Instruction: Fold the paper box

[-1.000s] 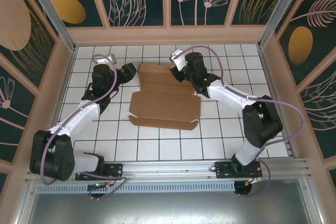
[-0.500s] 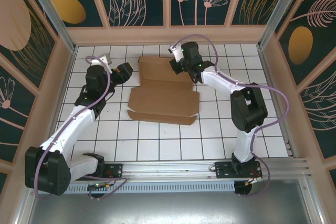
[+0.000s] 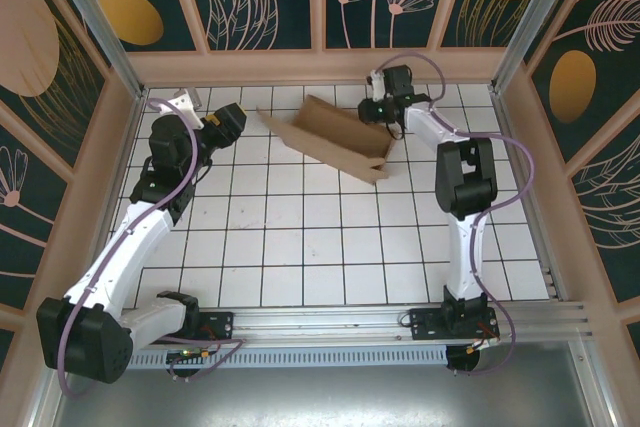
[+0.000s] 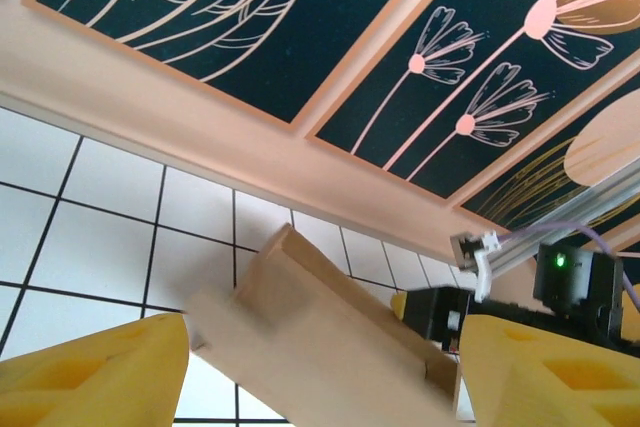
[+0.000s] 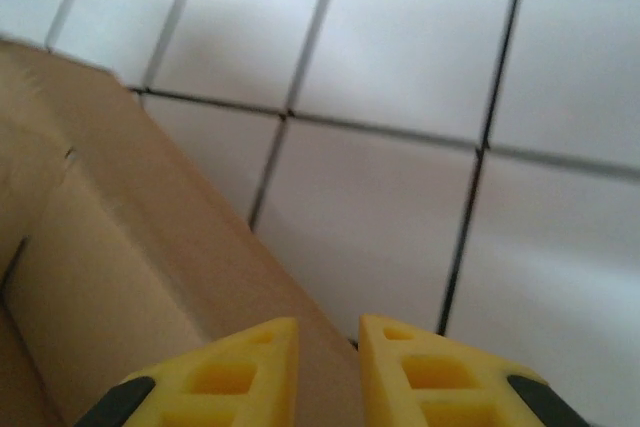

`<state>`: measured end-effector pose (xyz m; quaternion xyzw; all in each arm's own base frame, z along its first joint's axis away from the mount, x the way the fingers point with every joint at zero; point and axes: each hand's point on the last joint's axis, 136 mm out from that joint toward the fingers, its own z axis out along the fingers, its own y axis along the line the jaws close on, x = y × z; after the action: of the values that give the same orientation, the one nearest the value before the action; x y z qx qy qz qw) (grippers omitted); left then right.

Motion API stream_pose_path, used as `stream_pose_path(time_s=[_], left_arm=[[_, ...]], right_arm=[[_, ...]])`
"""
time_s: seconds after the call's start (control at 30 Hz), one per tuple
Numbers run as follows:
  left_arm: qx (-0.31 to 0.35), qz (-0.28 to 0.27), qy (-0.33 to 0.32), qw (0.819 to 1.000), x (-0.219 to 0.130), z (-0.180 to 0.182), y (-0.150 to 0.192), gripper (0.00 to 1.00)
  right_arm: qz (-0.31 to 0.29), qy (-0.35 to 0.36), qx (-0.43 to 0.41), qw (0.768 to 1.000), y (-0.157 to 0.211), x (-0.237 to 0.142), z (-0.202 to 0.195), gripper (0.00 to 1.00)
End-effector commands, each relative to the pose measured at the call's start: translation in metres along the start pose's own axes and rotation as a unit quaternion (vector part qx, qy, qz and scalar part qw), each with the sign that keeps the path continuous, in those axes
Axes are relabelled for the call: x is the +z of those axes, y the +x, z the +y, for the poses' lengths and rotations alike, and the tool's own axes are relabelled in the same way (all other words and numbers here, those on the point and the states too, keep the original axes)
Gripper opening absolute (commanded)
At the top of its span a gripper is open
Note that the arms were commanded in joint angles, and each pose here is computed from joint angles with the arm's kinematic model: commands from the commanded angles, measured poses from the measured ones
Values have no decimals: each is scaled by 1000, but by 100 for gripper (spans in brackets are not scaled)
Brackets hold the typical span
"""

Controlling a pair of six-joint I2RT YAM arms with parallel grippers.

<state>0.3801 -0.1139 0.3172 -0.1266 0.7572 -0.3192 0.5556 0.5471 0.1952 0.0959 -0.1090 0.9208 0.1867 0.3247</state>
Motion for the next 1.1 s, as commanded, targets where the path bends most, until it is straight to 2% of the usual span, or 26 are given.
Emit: stream_pose_path(time_s=[0.0, 0.07, 0.17, 0.27, 0.4, 0.5, 0.6, 0.7, 0.87, 1.07], left_arm=[[-16, -7, -19, 1000, -3, 8, 3, 72], [-39, 7, -30, 999, 3, 23, 20, 72], [-76, 43, -35, 996, 17, 43, 55, 70], [-107, 86, -31, 990, 31, 54, 87, 66], [-105, 123, -39, 986, 43, 60, 119, 64], [-113, 147, -52, 981, 49, 68, 144, 65], [-136, 179, -64, 972, 58, 81, 173, 64], [-163, 207, -61, 963, 70, 88, 195, 60], [-187, 268, -48, 944, 103, 92, 228, 46], [-150, 311, -62, 936, 146, 99, 247, 43]], right_arm=[[61, -43, 52, 996, 51, -7, 23, 23], [58, -75, 64, 993, 68, -24, 43, 23], [27, -114, 76, 990, 74, -55, 63, 26], [-16, -51, 93, 994, 71, -74, 40, 31], [-54, 49, 125, 989, 77, -83, -3, 31], [-35, 73, 157, 984, 98, -76, -16, 29], [-24, 65, 163, 984, 121, -70, -12, 25], [1, 39, 175, 984, 139, -65, 1, 22], [35, 12, 154, 987, 163, -65, 33, 22], [50, -27, 144, 988, 195, -76, 76, 23]])
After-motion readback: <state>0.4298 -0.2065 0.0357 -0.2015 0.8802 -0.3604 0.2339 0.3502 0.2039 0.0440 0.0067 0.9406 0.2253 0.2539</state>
